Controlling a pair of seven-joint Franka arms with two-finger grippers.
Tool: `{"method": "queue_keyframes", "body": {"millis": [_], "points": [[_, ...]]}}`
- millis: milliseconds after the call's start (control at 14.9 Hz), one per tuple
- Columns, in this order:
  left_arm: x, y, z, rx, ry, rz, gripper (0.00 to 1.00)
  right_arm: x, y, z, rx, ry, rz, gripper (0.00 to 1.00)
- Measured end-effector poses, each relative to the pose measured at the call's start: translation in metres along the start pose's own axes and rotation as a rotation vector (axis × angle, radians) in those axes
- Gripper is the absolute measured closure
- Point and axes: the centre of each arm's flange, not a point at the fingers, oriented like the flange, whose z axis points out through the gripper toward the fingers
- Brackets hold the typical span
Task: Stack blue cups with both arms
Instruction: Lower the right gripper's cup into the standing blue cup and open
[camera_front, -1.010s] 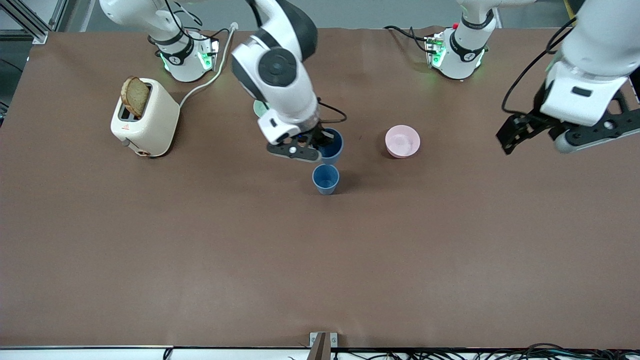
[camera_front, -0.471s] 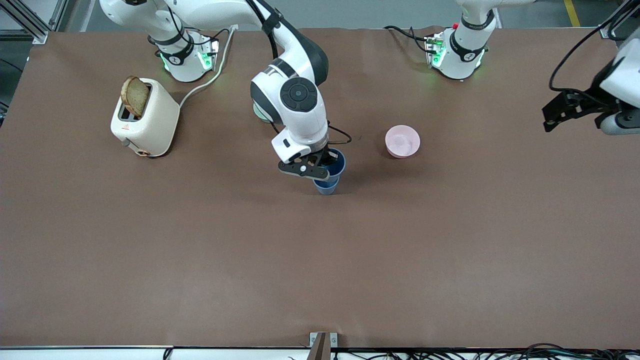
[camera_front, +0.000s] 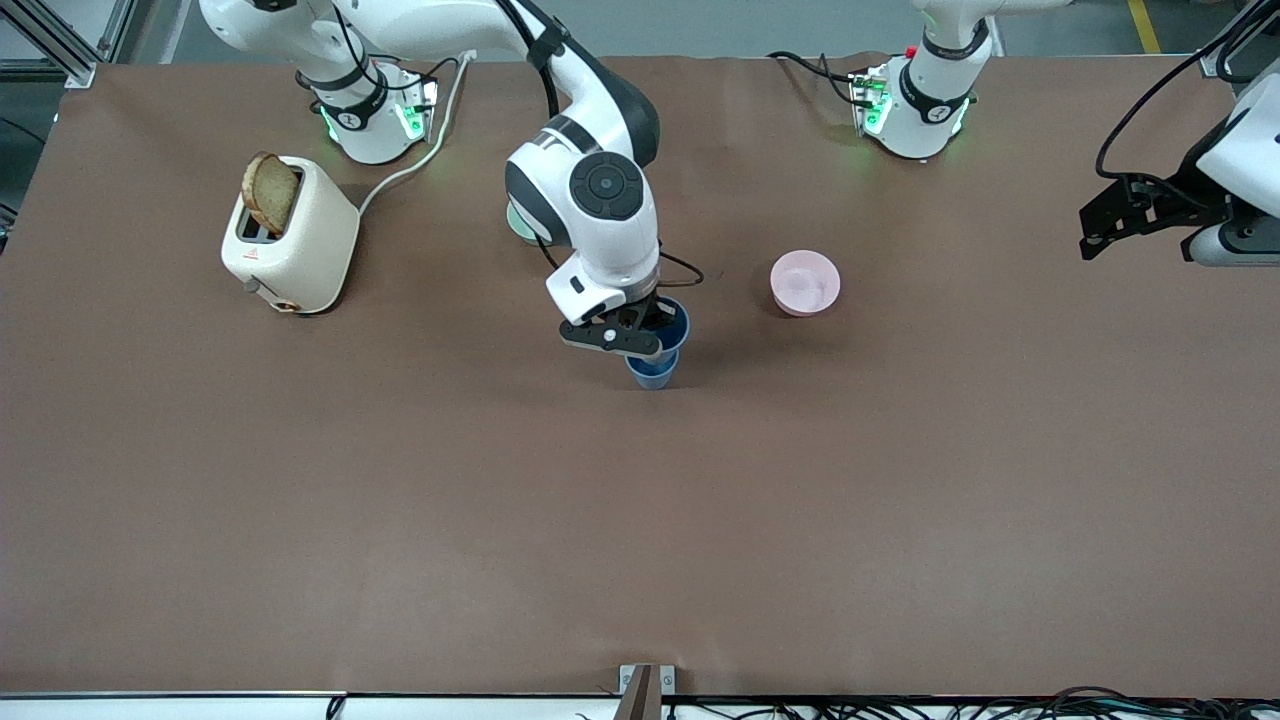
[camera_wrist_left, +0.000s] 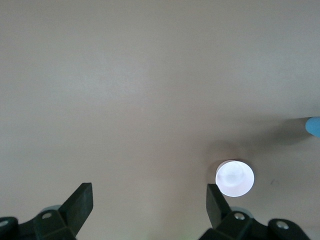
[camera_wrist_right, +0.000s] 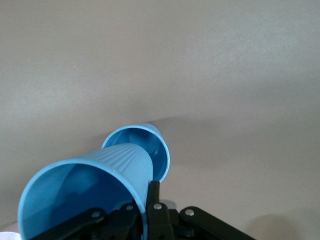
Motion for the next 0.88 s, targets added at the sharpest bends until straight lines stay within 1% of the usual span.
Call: {"method": "queue_keyframes", "body": {"millis": [404,538,606,673,740,875], "points": [[0.000,0.004,0.001,-0.002,-0.003,0.007,0.00,-0.006,-0.004,0.012,-0.015,-0.008,-0.011,0.97],[0.000,0.004,0.001,-0.002,-0.003,0.007,0.00,-0.006,-0.004,0.016,-0.020,-0.011,-0.012,0.95],[0.000,0.004,0.001,-0.002,-0.003,0.007,0.00,-0.006,-0.003,0.020,-0.025,-0.014,-0.011,0.91],[0.000,0.004,0.001,-0.002,-0.003,0.007,0.00,-0.006,-0.003,0.022,-0.028,-0.016,-0.011,0.83],[0.000,0.004,0.002,-0.002,-0.003,0.007,0.00,-0.006,-0.003,0.024,-0.029,-0.017,-0.011,0.72],[0.000,0.004,0.002,-0.002,-0.004,0.007,0.00,-0.004,-0.003,0.021,-0.026,-0.013,-0.010,0.53]]}}
